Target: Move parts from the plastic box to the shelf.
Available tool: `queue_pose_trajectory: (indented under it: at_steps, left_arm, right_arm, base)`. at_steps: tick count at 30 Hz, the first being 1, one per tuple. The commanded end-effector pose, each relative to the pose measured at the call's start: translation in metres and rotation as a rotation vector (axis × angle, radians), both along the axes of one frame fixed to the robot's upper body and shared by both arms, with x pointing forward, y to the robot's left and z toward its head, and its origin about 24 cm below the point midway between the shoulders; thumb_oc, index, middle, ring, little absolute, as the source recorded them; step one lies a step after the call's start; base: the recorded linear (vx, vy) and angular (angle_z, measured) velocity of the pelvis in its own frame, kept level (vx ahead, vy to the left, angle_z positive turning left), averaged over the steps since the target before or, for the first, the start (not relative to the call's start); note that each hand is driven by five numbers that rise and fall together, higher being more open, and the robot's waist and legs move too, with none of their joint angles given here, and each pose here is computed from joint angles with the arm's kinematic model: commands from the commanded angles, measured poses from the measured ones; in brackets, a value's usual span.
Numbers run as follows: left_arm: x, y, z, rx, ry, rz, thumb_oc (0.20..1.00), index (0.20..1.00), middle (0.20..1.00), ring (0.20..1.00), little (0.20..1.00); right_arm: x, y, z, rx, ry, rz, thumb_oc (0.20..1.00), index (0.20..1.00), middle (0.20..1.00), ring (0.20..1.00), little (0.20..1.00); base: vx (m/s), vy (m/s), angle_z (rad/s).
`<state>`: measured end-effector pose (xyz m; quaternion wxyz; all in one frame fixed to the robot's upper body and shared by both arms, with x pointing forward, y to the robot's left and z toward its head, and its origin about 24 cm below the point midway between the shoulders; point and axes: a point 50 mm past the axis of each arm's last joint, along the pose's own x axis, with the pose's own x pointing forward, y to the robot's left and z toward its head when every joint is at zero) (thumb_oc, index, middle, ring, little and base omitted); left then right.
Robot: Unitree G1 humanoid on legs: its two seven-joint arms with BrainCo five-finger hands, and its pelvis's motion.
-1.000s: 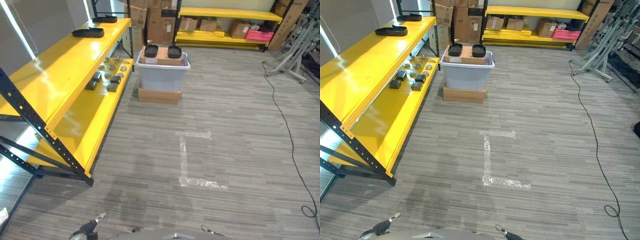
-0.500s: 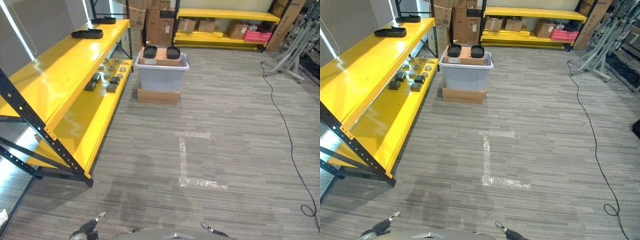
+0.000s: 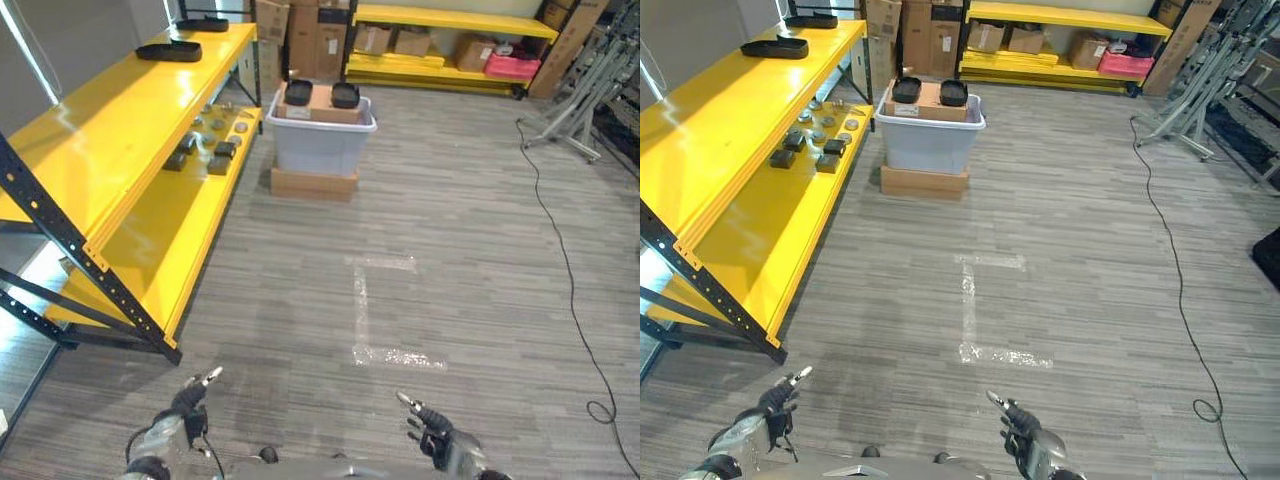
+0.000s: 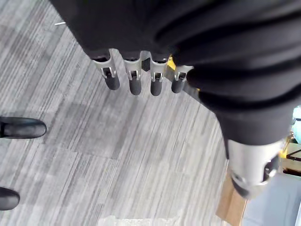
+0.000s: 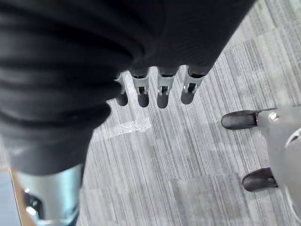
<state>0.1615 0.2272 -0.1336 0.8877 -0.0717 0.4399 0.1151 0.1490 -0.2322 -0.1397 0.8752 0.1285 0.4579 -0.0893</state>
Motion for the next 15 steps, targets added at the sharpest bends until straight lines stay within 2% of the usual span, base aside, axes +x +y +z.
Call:
queue_pose_trajectory:
  at_steps: [1,5,10,14,15]
  left_arm:
    - [0.007,0.006,0.002,0.069,0.024,-0.025,1.0,1.0,1.0,1.0,1.0]
    - [-0.007,0.013,-0.004,0.086,0.094,-0.016,1.0,1.0,1.0,1.0,1.0]
    - [-0.026,0.015,-0.012,0.11,0.18,-0.023,1.0,1.0,1.0,1.0,1.0]
    - [-0.049,0.012,-0.021,0.07,0.233,0.074,1.0,1.0,1.0,1.0,1.0]
    - [-0.053,0.007,-0.023,0.037,0.223,0.117,1.0,1.0,1.0,1.0,1.0]
  right_arm:
    - [0.014,-0.003,0.006,-0.004,-0.019,0.053,1.0,1.0,1.0,1.0,1.0]
    - [-0.003,-0.002,-0.002,0.033,0.053,0.06,1.0,1.0,1.0,1.0,1.0]
    - [-0.04,-0.004,-0.014,0.061,0.145,0.048,1.0,1.0,1.0,1.0,1.0]
    - [-0.063,-0.01,-0.019,0.058,0.269,0.008,1.0,1.0,1.0,1.0,1.0]
    - [-0.072,-0.01,-0.021,0.057,0.314,0.06,1.0,1.0,1.0,1.0,1.0]
  base:
    - [0.19,0.061,-0.25]
    - [0.4,-0.05,-0.24]
    - [0.49,-0.136,0.33]
    - [0.43,-0.209,0.26]
    - [0.71,-0.456,0.23]
